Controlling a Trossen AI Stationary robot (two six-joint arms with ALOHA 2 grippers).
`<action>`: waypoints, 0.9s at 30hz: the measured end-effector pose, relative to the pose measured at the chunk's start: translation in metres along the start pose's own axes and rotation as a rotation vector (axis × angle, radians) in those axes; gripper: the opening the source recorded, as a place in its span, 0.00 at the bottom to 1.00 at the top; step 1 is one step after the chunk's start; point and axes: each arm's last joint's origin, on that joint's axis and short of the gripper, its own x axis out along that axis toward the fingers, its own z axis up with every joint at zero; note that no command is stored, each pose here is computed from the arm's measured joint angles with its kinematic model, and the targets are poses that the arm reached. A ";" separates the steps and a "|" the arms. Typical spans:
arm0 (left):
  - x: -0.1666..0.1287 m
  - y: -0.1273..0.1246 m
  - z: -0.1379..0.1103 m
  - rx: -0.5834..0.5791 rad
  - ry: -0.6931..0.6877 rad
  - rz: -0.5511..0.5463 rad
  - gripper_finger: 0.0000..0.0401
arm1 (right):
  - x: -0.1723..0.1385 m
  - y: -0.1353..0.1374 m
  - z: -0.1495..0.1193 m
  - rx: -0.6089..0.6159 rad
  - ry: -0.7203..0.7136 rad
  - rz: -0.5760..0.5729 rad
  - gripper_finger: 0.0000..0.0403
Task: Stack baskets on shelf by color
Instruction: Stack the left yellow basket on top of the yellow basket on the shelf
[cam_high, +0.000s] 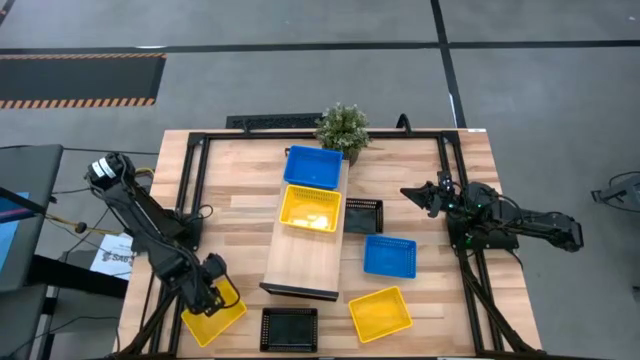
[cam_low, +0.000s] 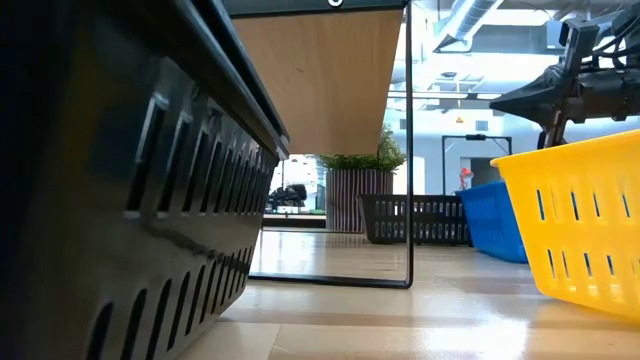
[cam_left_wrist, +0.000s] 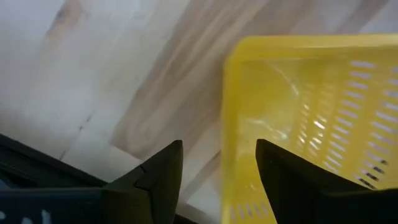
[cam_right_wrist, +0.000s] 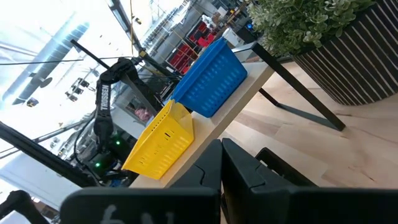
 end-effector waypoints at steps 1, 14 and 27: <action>0.002 0.001 0.000 -0.003 0.009 0.002 0.46 | 0.000 0.000 0.000 0.000 0.000 0.000 0.06; 0.009 0.004 -0.001 -0.037 0.069 -0.018 0.02 | 0.000 0.000 0.000 -0.001 0.000 0.000 0.06; -0.021 -0.024 -0.002 -0.141 0.005 -0.149 0.00 | 0.000 0.000 0.000 -0.004 0.000 0.000 0.06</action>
